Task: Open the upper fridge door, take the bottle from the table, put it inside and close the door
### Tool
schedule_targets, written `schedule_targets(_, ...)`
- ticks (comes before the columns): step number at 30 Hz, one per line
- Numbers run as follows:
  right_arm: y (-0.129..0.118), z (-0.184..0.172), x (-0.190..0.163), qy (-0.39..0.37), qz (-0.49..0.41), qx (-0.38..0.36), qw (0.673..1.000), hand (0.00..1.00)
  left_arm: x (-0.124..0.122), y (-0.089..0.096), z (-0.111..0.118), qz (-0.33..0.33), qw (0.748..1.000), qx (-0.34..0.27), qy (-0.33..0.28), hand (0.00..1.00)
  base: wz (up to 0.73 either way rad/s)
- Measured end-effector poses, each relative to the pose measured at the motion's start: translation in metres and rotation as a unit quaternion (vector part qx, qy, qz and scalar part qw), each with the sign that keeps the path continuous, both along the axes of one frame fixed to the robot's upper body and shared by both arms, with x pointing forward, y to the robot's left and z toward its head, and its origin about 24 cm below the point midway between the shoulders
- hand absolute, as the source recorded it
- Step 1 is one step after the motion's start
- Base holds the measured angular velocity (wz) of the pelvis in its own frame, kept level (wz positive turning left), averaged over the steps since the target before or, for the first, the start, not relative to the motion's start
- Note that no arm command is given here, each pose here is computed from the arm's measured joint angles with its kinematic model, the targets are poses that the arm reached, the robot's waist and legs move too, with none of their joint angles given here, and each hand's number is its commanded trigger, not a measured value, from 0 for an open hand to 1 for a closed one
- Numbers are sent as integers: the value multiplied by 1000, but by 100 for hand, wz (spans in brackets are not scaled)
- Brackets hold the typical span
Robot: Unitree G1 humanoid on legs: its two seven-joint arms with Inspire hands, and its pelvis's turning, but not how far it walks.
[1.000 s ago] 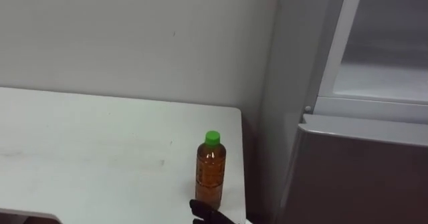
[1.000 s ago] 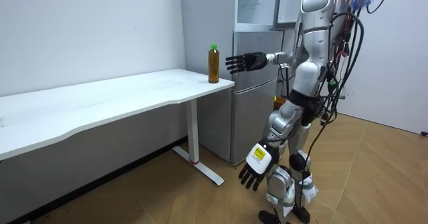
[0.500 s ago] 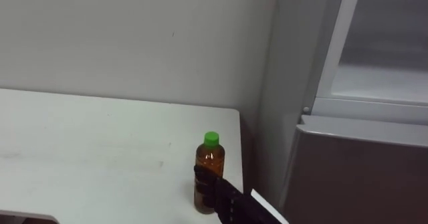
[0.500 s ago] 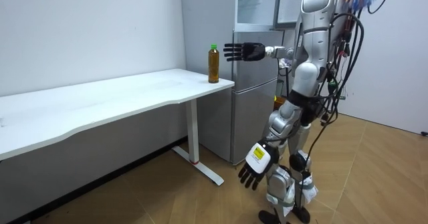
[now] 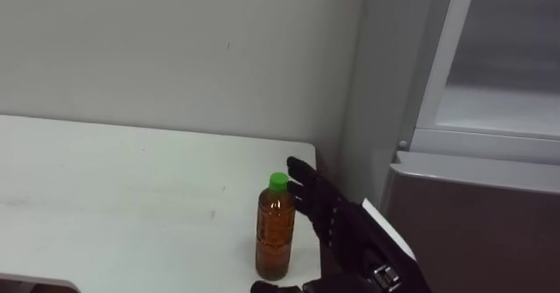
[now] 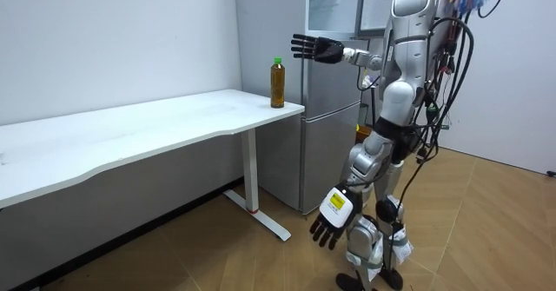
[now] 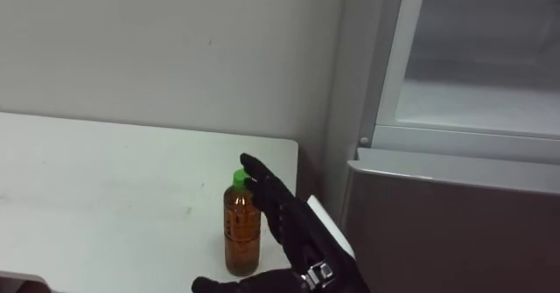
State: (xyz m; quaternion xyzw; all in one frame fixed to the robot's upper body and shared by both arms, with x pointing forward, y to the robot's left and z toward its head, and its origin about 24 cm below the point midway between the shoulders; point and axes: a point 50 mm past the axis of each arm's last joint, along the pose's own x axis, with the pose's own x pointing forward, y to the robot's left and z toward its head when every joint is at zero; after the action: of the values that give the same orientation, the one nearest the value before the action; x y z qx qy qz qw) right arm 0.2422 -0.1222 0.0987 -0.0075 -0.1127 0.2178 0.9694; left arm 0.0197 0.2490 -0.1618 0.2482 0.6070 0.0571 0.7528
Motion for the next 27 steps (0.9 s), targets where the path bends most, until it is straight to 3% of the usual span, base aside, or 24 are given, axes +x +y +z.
schedule_targets(17,-16,11,24,-11,-85,12,996,0,-3,3,0,-2,1000,4,16,0,1)
schedule_targets(27,-26,-5,40,40,-134,42,989,0,0,4,1,-20,999,14,23,0,10)
